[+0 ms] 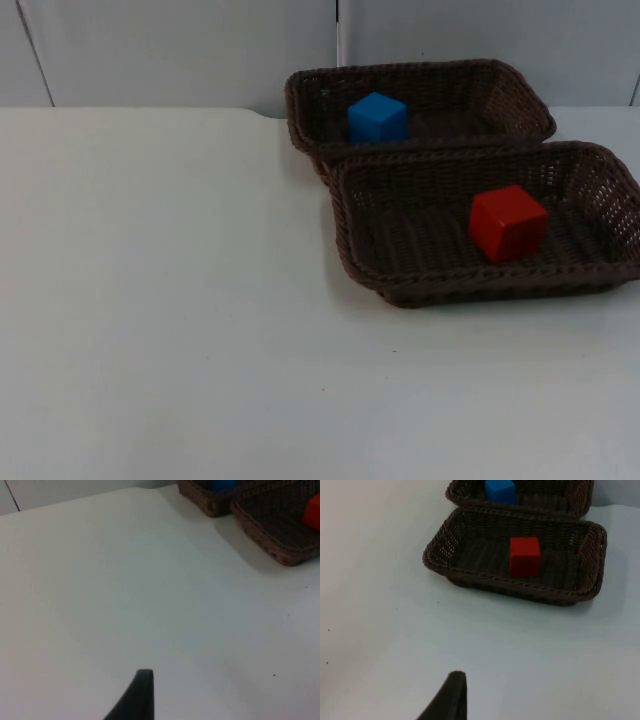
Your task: Pick up one cube with the left hand and place it into the upper basket. Pick up one cube with the right hand and place it into the lower basket.
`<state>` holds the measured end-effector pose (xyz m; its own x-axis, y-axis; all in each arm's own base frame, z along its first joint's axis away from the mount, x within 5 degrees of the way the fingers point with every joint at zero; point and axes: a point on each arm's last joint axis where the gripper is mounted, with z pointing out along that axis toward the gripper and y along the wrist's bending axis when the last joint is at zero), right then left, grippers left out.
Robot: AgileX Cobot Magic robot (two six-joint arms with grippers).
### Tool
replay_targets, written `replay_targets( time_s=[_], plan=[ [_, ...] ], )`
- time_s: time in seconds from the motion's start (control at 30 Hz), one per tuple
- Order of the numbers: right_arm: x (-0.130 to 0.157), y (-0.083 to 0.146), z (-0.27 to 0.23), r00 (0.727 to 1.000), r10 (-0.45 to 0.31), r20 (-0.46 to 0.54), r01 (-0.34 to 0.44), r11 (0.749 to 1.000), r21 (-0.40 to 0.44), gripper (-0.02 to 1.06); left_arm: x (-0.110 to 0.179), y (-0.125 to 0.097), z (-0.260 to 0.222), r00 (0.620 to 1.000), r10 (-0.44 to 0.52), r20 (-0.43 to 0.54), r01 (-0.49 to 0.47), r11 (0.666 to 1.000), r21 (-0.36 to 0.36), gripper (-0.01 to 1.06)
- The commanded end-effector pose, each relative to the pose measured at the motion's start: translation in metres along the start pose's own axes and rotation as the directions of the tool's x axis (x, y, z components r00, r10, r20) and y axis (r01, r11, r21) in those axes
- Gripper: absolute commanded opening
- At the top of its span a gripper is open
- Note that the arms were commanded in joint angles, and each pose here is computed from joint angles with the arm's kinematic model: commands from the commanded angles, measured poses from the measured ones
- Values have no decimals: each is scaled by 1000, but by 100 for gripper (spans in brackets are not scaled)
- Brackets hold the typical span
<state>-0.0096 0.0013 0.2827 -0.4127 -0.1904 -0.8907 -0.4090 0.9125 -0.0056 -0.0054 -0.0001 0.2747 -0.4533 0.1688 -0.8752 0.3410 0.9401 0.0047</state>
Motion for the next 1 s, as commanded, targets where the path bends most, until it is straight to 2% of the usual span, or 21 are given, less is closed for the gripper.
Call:
replay_targets(
  time_s=[0.0,0.83,0.97],
  plan=[
    [2,0,2,1000,4,-3,-4,1000,4,105,0,0,1,1000,-3,11,3,1000,2,105],
    [2,0,2,1000,6,-3,-6,1000,5,105,0,0,1,1000,-1,11,1,1000,-2,105],
    [2,0,2,1000,21,-3,-21,999,34,105,0,0,1,1000,-1,11,1,1000,-2,105]
  ],
)
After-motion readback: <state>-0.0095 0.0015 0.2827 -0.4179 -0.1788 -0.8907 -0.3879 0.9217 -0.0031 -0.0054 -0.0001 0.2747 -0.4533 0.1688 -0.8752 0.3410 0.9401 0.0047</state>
